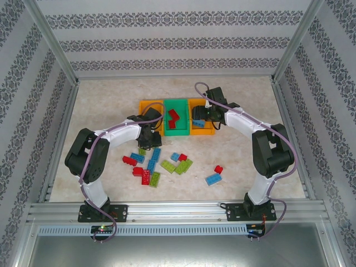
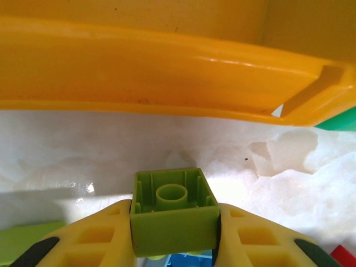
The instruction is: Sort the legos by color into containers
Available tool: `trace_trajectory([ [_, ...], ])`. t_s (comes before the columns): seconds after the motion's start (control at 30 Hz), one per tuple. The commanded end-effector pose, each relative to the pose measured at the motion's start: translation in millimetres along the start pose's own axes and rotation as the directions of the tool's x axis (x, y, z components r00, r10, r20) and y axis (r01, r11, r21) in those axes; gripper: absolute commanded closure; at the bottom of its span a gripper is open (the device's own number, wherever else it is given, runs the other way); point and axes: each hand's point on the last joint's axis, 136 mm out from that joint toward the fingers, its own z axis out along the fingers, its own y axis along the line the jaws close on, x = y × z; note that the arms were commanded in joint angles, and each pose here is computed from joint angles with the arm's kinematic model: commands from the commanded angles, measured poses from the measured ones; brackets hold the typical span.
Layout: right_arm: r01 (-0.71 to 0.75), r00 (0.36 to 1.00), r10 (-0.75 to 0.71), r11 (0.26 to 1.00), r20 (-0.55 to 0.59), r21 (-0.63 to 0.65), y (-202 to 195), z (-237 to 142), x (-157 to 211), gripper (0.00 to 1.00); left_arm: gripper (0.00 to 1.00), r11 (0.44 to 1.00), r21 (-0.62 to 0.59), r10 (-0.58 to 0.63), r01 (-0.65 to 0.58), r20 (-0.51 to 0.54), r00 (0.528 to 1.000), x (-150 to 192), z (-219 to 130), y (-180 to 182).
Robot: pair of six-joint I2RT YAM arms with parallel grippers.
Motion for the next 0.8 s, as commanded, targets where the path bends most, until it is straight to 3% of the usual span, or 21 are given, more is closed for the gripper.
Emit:
trace_trajectory([
  [0.0,-0.006,1.000,0.006,1.000,-0.025,0.012,-6.3,-4.9,7.9,0.25,0.76,0.999,-0.040,0.031,-0.030,0.004,1.000,2.6,-7.9,5.7],
  [0.27,-0.005,1.000,0.005,1.000,0.000,-0.008,-0.9,-14.8,4.3,0.25,0.77,0.995,-0.057,0.087,-0.083,0.083,0.993,-14.1,-48.9,1.4],
  [0.47,0.001,1.000,0.000,1.000,0.029,-0.013,0.7,-20.0,5.6,0.25,0.74,0.986,-0.093,0.155,-0.140,0.174,0.972,-52.7,-85.2,-2.1],
  [0.77,0.040,0.998,-0.039,0.999,0.044,-0.020,6.4,-35.7,26.8,0.24,0.73,0.991,-0.077,0.123,-0.108,0.230,0.965,-124.8,-64.4,3.2],
])
